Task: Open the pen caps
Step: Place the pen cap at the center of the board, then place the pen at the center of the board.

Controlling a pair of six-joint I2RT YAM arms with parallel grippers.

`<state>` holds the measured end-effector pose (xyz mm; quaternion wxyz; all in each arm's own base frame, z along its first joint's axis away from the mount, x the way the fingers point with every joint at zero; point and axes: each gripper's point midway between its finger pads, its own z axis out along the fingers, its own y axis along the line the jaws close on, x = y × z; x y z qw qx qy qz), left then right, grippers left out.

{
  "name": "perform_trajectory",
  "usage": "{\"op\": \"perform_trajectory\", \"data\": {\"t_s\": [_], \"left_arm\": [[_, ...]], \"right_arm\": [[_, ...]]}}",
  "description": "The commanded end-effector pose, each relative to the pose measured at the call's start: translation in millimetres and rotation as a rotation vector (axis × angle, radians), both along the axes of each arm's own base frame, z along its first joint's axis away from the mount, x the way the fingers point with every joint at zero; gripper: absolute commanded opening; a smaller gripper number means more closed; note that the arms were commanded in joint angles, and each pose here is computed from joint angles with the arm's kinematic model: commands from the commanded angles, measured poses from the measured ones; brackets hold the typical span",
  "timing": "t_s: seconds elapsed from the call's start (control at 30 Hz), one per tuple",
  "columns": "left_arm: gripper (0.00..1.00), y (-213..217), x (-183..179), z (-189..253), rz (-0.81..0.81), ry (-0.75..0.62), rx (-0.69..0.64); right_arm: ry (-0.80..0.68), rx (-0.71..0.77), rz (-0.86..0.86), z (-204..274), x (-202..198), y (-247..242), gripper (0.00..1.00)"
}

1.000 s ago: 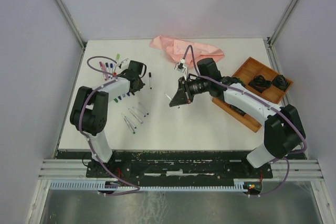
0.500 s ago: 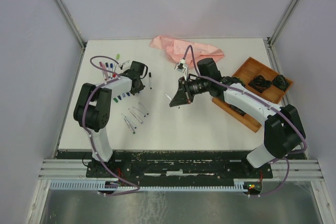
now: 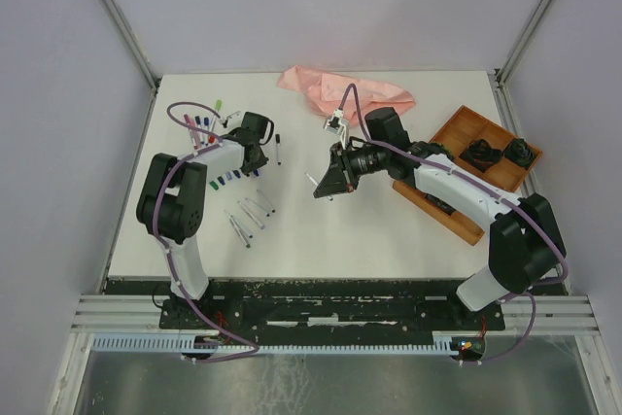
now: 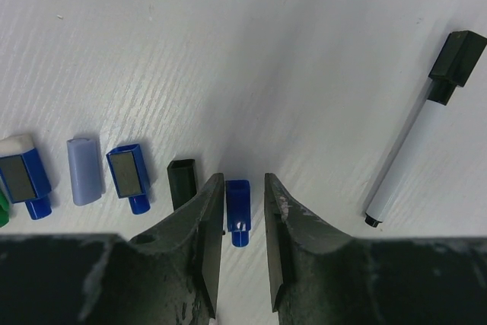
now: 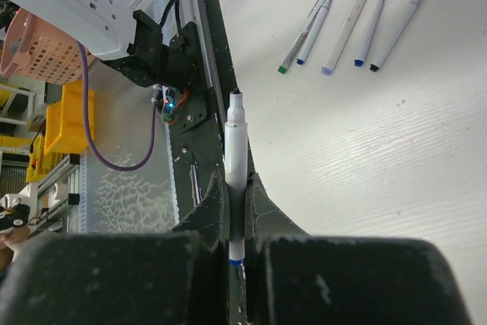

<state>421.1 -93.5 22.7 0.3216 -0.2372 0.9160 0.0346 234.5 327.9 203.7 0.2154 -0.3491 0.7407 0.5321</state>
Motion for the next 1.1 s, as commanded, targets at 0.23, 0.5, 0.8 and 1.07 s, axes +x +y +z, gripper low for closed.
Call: {"op": "perform_trajectory", "data": {"t_s": [0.23, 0.5, 0.8, 1.07], "left_arm": [[0.35, 3.0, -2.7, 78.1, -0.026, -0.167, -0.019], [0.36, 3.6, -44.8, 119.5, -0.073, -0.325, -0.129], [0.4, -2.4, -113.4, 149.1, -0.137, -0.532, -0.345], [0.7, 8.7, -158.7, 205.7, -0.224, -0.814, -0.381]], "right_arm": [[-0.085, -0.012, -0.041, 4.0, 17.8, 3.4, 0.0], [-0.115, -0.154, -0.135, -29.5, 34.2, 7.4, 0.01], [-0.133, -0.396, -0.205, -75.0, 41.5, 38.1, 0.07], [-0.132, -0.521, -0.259, -111.2, 57.8, 75.6, 0.08]]}}
